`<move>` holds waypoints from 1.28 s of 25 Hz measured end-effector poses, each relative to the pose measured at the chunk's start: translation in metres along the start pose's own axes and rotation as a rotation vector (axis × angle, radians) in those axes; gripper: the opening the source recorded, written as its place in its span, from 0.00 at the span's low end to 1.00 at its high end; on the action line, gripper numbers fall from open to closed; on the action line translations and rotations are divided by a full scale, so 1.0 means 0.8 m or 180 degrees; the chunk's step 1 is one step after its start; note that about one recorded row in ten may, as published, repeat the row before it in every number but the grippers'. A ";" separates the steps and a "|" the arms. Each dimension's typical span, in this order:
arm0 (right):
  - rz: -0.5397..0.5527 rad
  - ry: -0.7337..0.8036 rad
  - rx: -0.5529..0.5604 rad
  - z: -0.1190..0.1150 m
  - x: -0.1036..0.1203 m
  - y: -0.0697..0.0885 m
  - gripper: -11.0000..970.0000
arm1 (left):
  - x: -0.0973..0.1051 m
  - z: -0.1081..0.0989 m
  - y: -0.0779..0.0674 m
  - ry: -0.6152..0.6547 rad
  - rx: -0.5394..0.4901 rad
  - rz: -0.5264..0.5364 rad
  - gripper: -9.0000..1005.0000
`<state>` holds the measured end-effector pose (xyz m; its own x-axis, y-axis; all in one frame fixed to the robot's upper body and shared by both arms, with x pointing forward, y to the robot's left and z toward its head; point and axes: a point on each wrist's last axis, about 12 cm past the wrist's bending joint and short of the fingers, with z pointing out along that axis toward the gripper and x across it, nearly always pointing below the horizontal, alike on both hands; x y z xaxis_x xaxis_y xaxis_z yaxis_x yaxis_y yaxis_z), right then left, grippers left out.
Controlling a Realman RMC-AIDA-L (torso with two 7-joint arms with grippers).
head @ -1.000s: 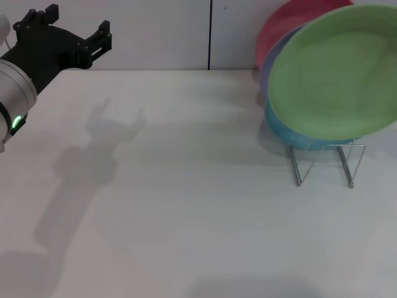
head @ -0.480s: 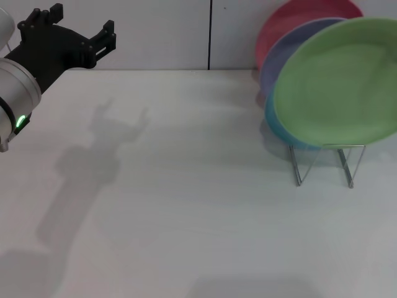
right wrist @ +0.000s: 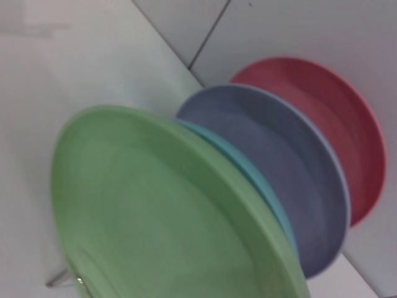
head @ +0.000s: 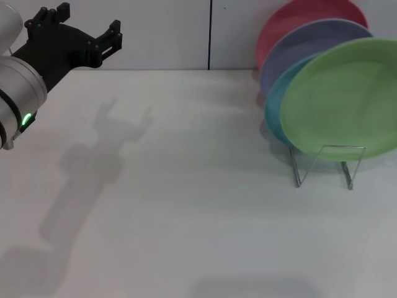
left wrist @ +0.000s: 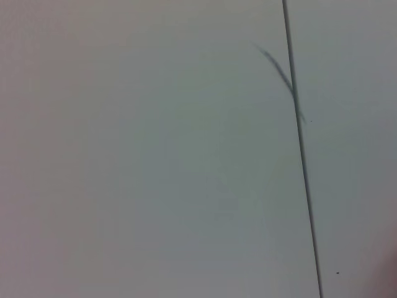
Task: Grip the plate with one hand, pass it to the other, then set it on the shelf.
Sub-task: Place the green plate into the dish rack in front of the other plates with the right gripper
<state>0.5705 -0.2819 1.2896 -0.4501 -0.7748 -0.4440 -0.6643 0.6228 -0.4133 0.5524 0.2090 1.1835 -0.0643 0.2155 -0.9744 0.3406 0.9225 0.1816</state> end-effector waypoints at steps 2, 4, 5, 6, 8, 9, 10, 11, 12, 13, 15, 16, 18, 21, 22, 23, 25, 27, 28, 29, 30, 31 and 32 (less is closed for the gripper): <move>0.0010 0.0005 0.0045 0.001 0.002 -0.001 0.08 | 0.000 0.000 0.000 0.0000 0.0000 0.0001 0.86; 0.0020 0.0007 0.0078 0.003 0.004 -0.002 0.08 | 0.000 0.000 0.000 0.0001 0.0000 0.0002 0.86; 0.0015 0.0010 0.0081 0.003 0.004 -0.002 0.08 | 0.000 0.000 0.000 0.0001 0.0000 0.0002 0.86; 0.0017 0.0015 0.0080 0.003 0.004 -0.001 0.09 | 0.000 0.000 0.000 0.0000 0.0002 0.0002 0.86; -0.0008 0.0046 0.0042 0.007 0.001 0.004 0.11 | -0.002 0.001 0.000 -0.0009 0.0008 0.0007 0.86; -0.0008 0.0046 0.0042 0.007 0.001 0.004 0.12 | -0.002 0.001 0.000 -0.0009 0.0008 0.0007 0.86; -0.0026 0.0055 0.0028 0.008 0.000 0.007 0.13 | -0.002 0.001 0.000 -0.0009 0.0008 0.0007 0.86; -0.0045 0.0060 0.0017 0.009 -0.001 0.008 0.14 | -0.002 0.001 0.000 -0.0012 0.0010 0.0010 0.86; -0.0056 0.0068 0.0013 0.009 -0.002 0.009 0.15 | -0.002 0.001 0.000 -0.0012 0.0010 0.0010 0.86; -0.0064 0.0087 0.0008 0.010 -0.003 0.011 0.15 | -0.003 0.001 0.000 -0.0018 0.0013 0.0013 0.86; -0.0065 0.0100 0.0009 0.011 -0.004 0.012 0.26 | -0.003 0.002 0.000 -0.0019 0.0014 0.0015 0.86; -0.0063 0.0111 0.0012 0.011 -0.004 0.012 0.31 | -0.003 0.002 0.000 -0.0019 0.0014 0.0015 0.86; -0.0046 0.0115 0.0016 0.009 -0.006 0.013 0.41 | -0.003 0.002 0.000 -0.0016 0.0014 0.0015 0.86; -0.0036 0.0021 0.0043 -0.003 -0.013 0.016 0.48 | -0.004 0.003 0.002 -0.0018 0.0006 0.0020 0.86; -0.0036 0.0021 0.0043 -0.003 -0.013 0.016 0.50 | -0.004 0.003 0.002 -0.0018 0.0006 0.0020 0.86; -0.0031 -0.0031 0.0052 -0.007 -0.016 0.017 0.52 | -0.004 0.003 0.002 -0.0020 0.0007 0.0021 0.86; -0.0017 -0.0060 0.0044 -0.008 -0.017 0.018 0.57 | -0.004 0.003 0.001 -0.0022 0.0009 0.0024 0.86; 0.0021 -0.0156 0.0028 -0.012 -0.020 0.019 0.62 | -0.004 0.003 0.001 -0.0023 0.0009 0.0029 0.86; 0.0035 -0.0280 0.0037 -0.019 -0.024 0.019 0.64 | -0.005 0.003 0.001 -0.0024 0.0009 0.0039 0.86; 0.0035 -0.0280 0.0037 -0.019 -0.024 0.019 0.65 | -0.005 0.004 0.001 -0.0026 0.0011 0.0045 0.86; 0.0039 -0.0342 0.0043 -0.023 -0.025 0.019 0.65 | -0.005 0.004 0.001 -0.0027 0.0012 0.0048 0.86; 0.0048 -0.0464 0.0043 -0.030 -0.027 0.020 0.66 | -0.006 0.004 0.001 -0.0033 0.0015 0.0057 0.86; 0.0048 -0.0464 0.0043 -0.030 -0.027 0.020 0.66 | -0.006 0.004 0.001 -0.0033 0.0015 0.0057 0.86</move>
<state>0.5552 -0.2577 1.3115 -0.3678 -0.7419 -0.5607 -0.6497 0.6364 -0.4159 0.5558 0.2078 1.1879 -0.0483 0.2285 -0.9723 0.3460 0.9170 0.1983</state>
